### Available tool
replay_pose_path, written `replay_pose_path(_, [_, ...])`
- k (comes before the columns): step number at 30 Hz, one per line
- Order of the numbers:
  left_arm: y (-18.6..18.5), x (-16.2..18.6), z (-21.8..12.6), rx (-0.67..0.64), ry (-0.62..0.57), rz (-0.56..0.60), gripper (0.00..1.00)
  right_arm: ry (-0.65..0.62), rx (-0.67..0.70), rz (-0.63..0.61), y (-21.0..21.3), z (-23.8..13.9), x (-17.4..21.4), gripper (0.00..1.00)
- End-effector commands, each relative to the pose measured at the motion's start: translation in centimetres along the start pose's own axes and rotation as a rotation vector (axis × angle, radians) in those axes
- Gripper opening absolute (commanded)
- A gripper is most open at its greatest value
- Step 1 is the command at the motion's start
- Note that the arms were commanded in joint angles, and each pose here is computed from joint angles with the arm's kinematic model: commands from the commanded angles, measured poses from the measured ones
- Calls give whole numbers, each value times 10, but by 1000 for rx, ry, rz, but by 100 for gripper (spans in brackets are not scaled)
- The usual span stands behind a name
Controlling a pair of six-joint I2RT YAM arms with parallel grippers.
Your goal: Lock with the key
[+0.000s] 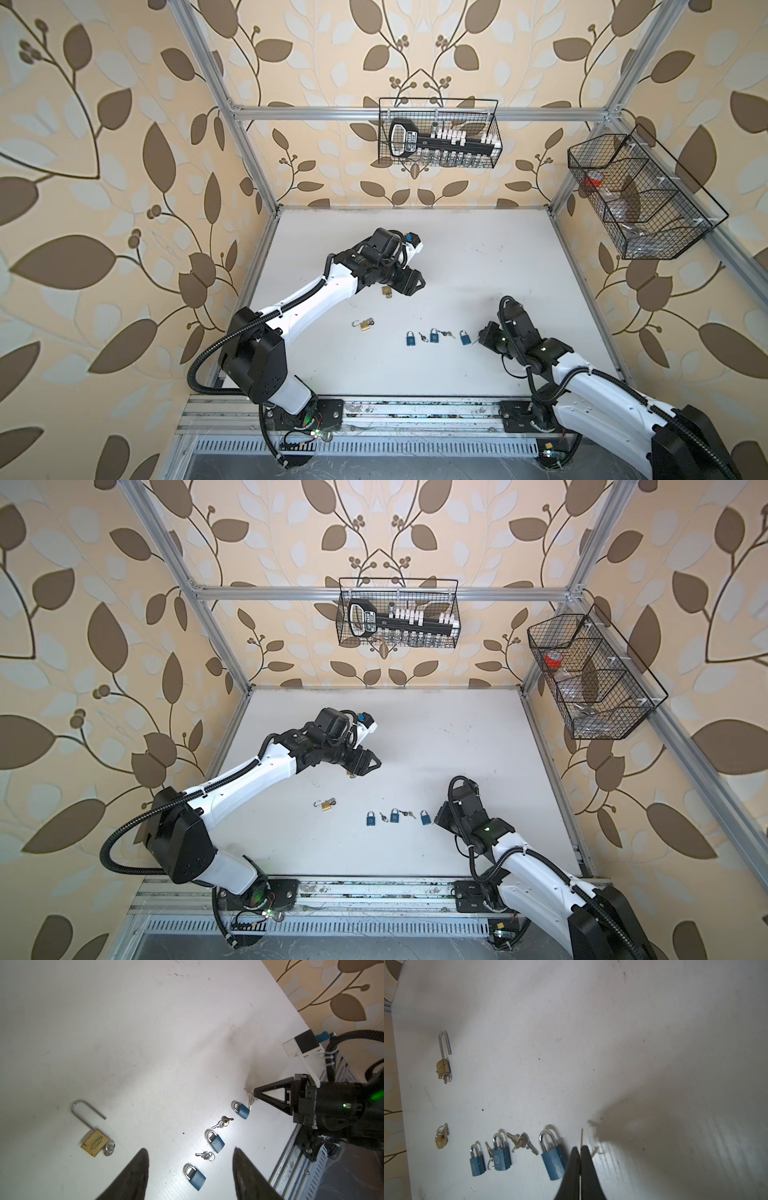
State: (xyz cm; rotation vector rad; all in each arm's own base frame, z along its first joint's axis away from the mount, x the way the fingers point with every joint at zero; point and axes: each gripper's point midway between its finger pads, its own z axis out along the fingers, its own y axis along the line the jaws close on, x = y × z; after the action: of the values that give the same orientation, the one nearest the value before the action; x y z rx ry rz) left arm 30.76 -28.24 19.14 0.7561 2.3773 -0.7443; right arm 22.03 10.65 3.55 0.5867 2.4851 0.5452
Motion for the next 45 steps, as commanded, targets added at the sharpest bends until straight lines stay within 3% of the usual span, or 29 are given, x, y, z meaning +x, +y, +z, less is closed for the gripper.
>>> replay_pose_path(1, [-1, -22, -13, -8, -89, -4, 64, -16, -16, 23, 3, 4, -2, 0])
replay_pose_path(12, [3, -23, -12, -25, -91, -21, 65, -10, 2, 18, 0, 11, 0, 1])
replay_pose_path(16, [5, -23, -13, -33, -102, -32, 65, -9, 11, 15, -2, 13, 0, 12])
replay_pose_path(22, [7, -23, -15, -37, -119, -67, 66, -11, 31, 10, -3, 14, -2, 21])
replay_pose_path(27, [18, -24, -25, -59, -164, -150, 69, -106, 71, -44, 1, -2, -27, 34])
replay_pose_path(32, [31, -19, -43, -67, -219, -246, 72, -231, 13, -239, 32, -19, -61, 59])
replay_pose_path(36, [49, -8, -60, -76, -267, -344, 72, -253, -44, -418, 65, -21, -75, 83])
replay_pose_path(41, [77, 13, -78, -91, -317, -499, 73, -179, -114, -587, 112, -8, -65, 86])
replay_pose_path(45, [105, 32, -95, -89, -365, -650, 73, -153, -137, -641, 155, 7, -47, 77])
